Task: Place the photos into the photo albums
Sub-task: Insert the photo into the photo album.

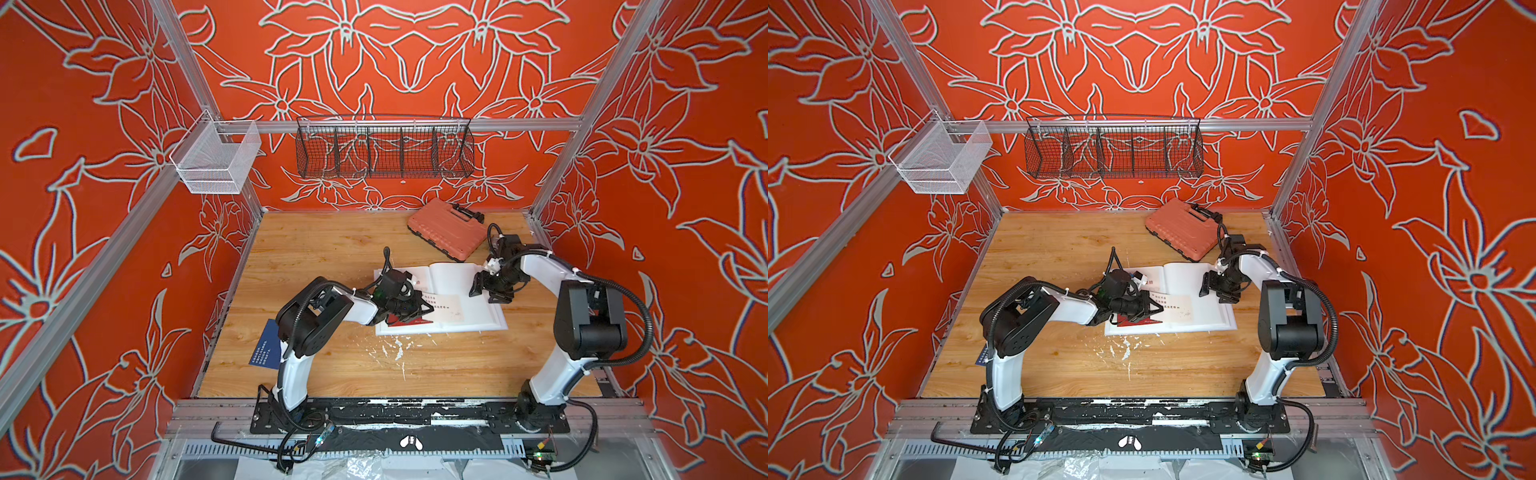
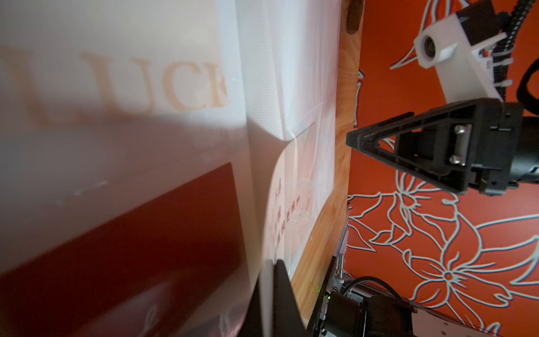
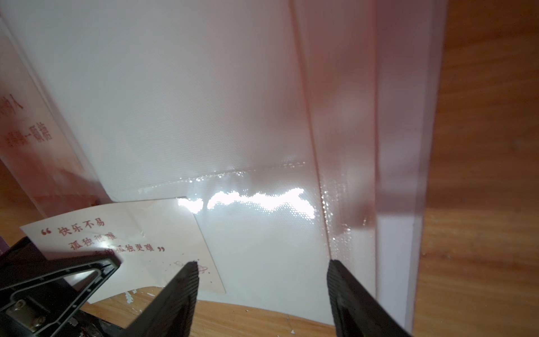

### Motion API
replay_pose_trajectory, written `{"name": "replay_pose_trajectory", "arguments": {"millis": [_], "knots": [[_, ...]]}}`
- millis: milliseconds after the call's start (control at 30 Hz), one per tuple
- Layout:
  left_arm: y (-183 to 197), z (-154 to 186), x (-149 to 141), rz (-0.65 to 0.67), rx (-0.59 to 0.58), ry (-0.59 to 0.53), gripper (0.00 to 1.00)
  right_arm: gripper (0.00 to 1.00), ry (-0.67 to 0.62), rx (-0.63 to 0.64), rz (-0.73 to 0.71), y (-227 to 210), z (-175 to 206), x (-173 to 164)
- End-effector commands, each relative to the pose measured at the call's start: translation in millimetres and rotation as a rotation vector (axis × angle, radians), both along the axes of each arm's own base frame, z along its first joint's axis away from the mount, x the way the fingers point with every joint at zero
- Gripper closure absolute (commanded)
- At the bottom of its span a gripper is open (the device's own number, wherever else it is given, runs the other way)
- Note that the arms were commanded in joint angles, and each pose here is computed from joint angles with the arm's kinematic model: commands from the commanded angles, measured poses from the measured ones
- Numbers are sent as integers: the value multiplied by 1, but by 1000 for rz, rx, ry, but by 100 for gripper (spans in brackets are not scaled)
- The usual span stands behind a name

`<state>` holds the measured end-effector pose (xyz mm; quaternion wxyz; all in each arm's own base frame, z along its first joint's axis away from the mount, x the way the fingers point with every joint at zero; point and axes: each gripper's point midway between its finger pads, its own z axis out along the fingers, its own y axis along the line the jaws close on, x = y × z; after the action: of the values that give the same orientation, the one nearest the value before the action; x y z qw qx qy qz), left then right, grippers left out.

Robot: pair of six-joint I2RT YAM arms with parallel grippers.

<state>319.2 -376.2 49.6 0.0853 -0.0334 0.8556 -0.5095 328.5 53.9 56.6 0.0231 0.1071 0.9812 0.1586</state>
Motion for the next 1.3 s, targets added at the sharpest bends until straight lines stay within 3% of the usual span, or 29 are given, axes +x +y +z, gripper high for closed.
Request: {"name": "replay_pose_trajectory", "arguments": {"millis": [0, 133, 233, 400, 533, 1267], "knots": [[-7, -10, -5, -23, 21, 26, 100, 27, 7, 10, -19, 1, -1, -4], [-9, -15, -8, -21, 20, 41, 98, 27, 3, 8, -16, 0, -1, -3], [-6, -15, -8, -2, 26, 38, 91, 27, 1, 11, -15, 1, 0, -3], [2, -10, -11, 19, 60, 21, 60, 27, -8, 4, -10, 0, 3, -2], [13, -4, -13, 30, 120, -6, 45, 27, -13, 3, -10, 0, 5, -1], [-2, 1, -16, -112, 310, 33, 38, 26, -21, -24, -9, -5, 3, -1]]}}
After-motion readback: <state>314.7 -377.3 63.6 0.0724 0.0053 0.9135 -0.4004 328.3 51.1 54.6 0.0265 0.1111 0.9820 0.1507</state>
